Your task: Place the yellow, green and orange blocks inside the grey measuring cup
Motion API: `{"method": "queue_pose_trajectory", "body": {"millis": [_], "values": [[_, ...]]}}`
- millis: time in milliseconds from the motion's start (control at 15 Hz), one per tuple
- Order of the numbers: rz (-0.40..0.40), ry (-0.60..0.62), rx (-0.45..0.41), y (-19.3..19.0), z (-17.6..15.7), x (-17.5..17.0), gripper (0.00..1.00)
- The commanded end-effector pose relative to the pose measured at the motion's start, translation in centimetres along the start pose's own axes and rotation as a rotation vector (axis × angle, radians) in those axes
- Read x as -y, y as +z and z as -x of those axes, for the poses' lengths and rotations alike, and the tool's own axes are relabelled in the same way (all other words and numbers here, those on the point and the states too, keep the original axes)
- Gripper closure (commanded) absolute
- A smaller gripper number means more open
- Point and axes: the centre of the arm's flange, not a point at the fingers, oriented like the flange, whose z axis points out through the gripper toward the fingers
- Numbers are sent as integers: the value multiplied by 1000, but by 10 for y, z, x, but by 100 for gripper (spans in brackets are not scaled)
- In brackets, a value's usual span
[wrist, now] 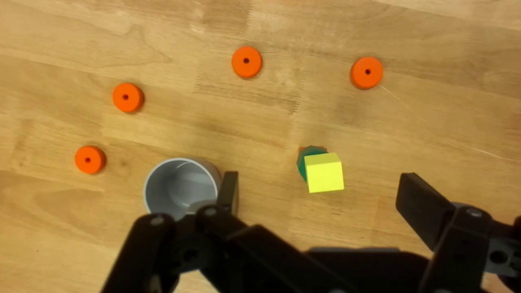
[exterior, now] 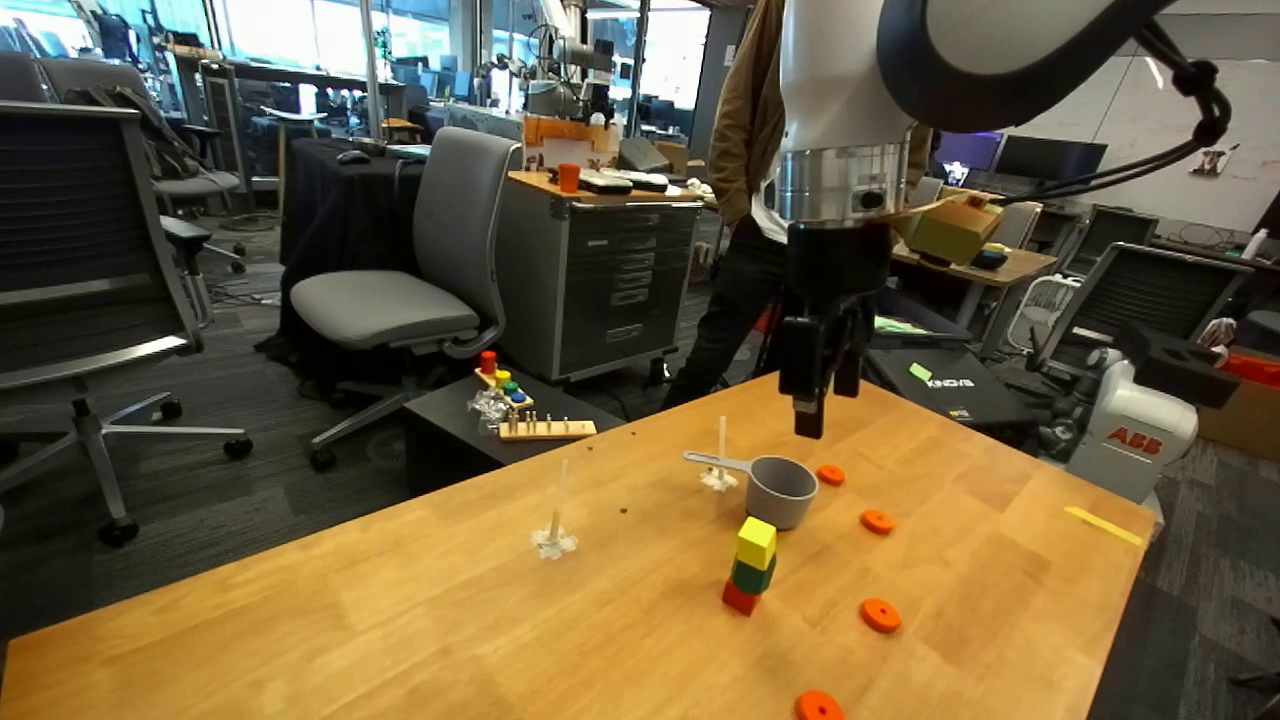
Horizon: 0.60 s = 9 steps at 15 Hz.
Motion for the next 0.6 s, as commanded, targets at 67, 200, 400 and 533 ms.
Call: {"method": "queue_pose_trajectory", "body": {"millis": [67,200,400,533], "values": [[0,3,-3,-1,-1,-2,0],[2,-21,-8,4,-6,1,0],[-2,-36,20,24,-17,7,0],[5,-37,48,41,-23,9,0]]}}
